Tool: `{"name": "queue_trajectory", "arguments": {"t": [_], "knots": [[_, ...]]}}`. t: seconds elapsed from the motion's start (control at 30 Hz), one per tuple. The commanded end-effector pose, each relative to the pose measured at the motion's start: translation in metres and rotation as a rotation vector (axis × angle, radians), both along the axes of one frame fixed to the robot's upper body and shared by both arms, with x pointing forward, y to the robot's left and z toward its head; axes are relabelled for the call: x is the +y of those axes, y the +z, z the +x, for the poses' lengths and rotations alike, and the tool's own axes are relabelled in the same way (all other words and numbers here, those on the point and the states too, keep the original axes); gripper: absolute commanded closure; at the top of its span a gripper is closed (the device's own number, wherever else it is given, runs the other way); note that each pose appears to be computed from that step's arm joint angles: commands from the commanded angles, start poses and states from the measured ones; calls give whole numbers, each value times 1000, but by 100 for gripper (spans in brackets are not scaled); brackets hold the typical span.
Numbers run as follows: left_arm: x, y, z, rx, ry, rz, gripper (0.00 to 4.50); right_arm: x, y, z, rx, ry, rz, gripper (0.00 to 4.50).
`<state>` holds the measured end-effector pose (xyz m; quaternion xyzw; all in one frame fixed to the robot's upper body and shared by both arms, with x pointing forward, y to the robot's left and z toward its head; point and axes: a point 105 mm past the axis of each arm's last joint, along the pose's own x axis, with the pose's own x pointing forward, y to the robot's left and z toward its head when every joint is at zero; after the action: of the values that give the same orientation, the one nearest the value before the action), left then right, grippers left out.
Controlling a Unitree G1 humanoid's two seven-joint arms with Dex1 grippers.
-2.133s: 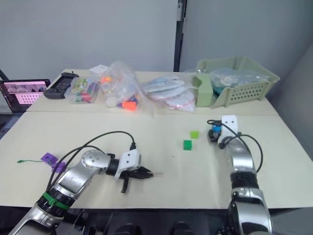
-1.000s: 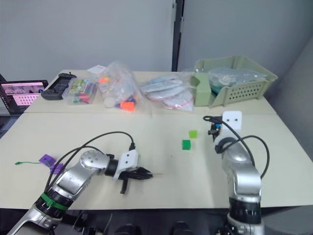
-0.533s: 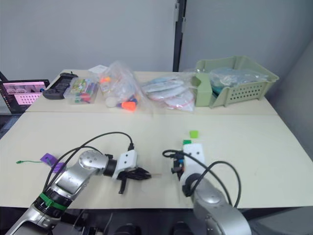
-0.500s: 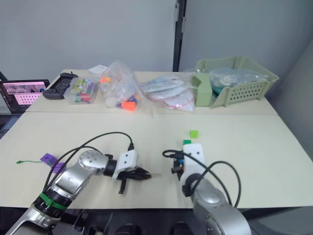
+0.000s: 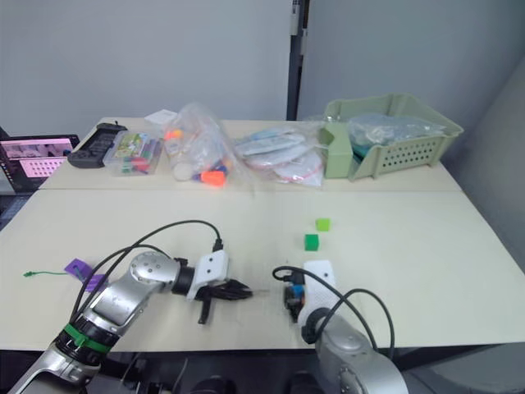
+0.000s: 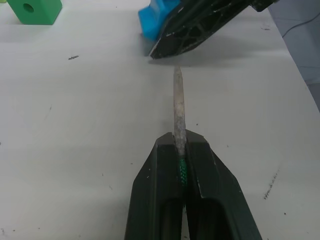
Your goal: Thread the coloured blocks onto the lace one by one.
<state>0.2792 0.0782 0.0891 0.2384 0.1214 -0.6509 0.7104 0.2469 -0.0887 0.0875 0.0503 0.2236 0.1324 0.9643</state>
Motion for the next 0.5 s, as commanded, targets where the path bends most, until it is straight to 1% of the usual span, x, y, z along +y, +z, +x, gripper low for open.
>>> {"name": "queue_trajectory", "arguments": {"t": [0.03,0.07,0.1,0.13,0.27,0.3,0.33,0.37,0.43,0.5], "knots": [[1,10,-1,-34,-8,-17,450,-4,24,0,-108,24,34,94],[1,10,-1,-33,-8,-17,450,-6,28,-1,-124,46,24,65],[1,10,-1,-34,-10,-16,450,-11,36,-2,-155,93,-5,24],[1,10,-1,-34,-10,-15,450,-15,42,-3,-175,128,-26,4],[1,10,0,-35,-11,-14,450,-18,61,-7,-224,286,-57,4],[1,11,0,-37,-9,-14,450,-17,68,-10,-239,423,-62,4],[1,11,0,-37,-7,-14,450,-16,71,-17,-232,597,-74,4],[2,11,-1,-38,-7,-15,450,-18,71,-24,-200,739,-95,4],[2,11,-1,-38,-8,-14,450,-23,70,-31,-148,915,-102,4],[2,11,-1,-40,-8,-12,450,-27,73,-25,-151,992,-101,4]]}}
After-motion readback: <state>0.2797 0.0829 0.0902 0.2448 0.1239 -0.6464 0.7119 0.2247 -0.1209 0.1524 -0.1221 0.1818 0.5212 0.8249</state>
